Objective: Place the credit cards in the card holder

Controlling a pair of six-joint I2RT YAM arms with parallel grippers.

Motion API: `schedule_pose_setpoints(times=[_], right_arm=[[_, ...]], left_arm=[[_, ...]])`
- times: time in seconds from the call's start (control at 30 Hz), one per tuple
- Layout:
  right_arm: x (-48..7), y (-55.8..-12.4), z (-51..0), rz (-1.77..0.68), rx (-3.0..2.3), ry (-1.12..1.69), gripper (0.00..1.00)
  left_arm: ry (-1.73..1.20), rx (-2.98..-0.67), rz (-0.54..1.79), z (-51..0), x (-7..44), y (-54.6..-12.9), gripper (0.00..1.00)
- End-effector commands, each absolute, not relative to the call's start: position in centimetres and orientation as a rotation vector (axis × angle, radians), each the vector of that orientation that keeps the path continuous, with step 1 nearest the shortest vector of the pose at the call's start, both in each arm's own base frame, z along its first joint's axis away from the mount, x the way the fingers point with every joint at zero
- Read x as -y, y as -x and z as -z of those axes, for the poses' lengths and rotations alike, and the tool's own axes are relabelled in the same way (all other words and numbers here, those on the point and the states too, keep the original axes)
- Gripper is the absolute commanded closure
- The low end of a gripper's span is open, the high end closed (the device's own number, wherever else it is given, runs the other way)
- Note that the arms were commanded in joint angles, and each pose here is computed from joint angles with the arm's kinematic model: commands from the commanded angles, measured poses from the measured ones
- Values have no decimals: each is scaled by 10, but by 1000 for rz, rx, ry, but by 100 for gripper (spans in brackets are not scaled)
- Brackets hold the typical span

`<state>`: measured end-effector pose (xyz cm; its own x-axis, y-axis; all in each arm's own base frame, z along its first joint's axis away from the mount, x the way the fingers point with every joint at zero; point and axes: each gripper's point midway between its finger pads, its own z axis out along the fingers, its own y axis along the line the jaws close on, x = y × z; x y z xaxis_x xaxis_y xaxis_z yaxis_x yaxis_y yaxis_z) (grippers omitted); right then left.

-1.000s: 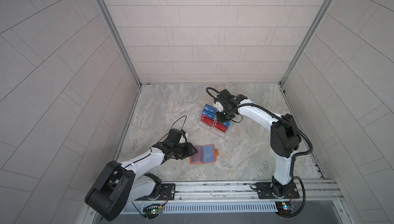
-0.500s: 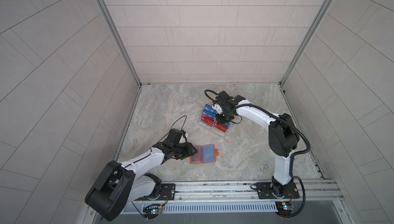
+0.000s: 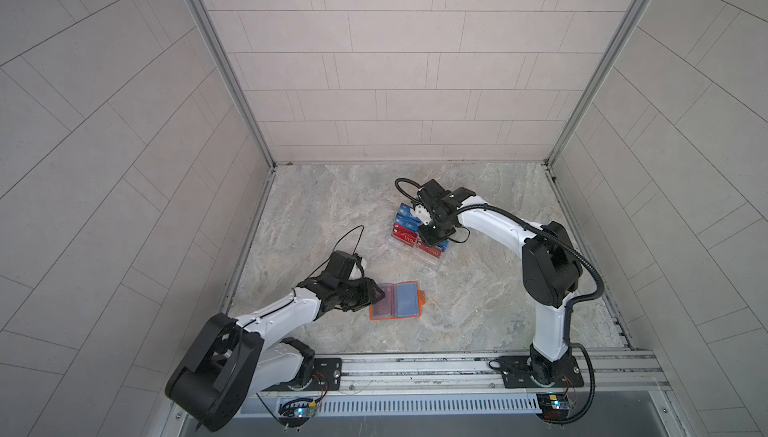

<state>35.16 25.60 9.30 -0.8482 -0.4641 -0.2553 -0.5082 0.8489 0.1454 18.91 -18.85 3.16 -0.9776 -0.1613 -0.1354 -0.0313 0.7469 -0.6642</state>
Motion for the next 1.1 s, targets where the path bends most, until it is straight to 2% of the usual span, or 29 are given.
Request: schedule_pose_setpoints(times=[0.0,0.17,0.67,1.07], right_arm=[[-256,-352,-90,-276,-2814,809,83],[-255,-353,-88,-267,-2811,838,83],[-264,-350,-110,-335,-2746,929,100],[-269,-338,-161,-485,-2680,861,100]], left_arm=[[156,-2791,992,-25,183,-187,56],[157,-2791,988,-25,183,-188,55],[137,-2816,979,-24,183,-187,55],[144,-2802,977,-27,182,-188,55]])
